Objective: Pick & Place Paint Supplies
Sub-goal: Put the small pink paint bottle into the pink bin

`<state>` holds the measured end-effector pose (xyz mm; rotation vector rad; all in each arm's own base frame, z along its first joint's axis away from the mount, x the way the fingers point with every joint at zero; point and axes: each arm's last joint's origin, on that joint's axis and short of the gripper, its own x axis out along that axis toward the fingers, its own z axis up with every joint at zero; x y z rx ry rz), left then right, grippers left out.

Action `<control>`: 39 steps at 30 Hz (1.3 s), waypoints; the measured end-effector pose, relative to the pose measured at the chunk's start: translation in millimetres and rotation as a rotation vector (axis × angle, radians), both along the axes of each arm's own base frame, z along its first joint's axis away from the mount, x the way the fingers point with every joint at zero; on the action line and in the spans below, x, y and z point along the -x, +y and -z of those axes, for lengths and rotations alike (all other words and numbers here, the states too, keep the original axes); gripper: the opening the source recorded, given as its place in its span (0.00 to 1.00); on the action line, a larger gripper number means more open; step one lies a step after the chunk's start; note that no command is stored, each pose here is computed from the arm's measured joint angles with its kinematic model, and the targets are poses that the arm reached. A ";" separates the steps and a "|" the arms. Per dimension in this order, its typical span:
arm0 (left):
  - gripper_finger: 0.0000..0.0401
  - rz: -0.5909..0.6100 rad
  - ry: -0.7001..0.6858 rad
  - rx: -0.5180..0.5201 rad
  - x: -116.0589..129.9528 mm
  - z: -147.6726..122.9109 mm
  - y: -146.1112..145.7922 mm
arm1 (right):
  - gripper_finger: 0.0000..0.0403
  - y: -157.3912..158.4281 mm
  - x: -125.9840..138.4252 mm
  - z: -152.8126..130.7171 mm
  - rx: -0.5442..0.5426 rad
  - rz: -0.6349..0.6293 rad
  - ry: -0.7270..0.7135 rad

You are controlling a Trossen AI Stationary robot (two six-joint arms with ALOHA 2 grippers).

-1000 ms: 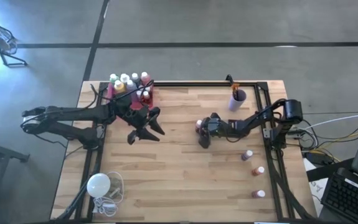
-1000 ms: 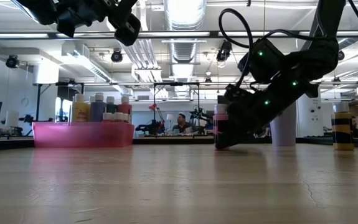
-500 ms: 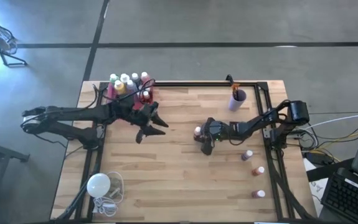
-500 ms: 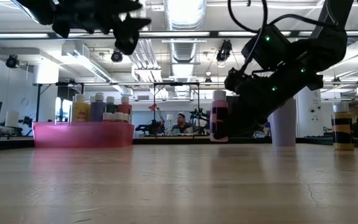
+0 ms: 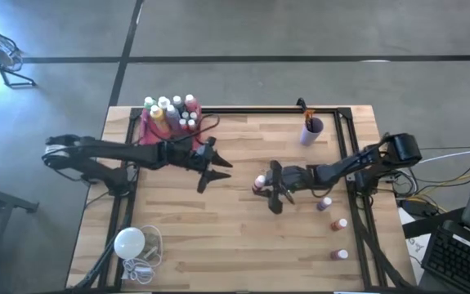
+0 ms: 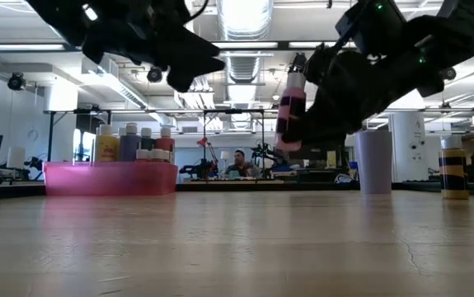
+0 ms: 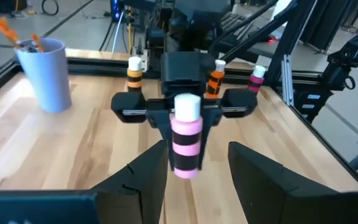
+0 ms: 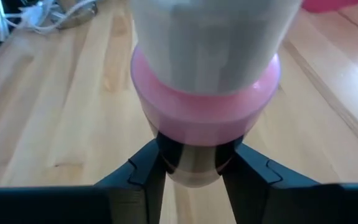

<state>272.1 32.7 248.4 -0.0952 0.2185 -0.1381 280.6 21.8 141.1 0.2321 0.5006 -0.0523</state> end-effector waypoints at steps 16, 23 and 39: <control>0.63 0.080 0.057 0.028 -70.6 16.5 4.7 | 0.32 10.3 0.1 -6.4 0.007 -0.038 -0.027; 0.62 0.105 0.062 0.036 -82.7 18.8 0.6 | 0.32 11.2 -4.5 -12.2 0.041 -0.057 -0.049; 0.62 0.163 0.018 -0.001 -104.5 12.9 -21.2 | 0.33 11.7 -8.9 -17.8 0.058 -0.065 -0.068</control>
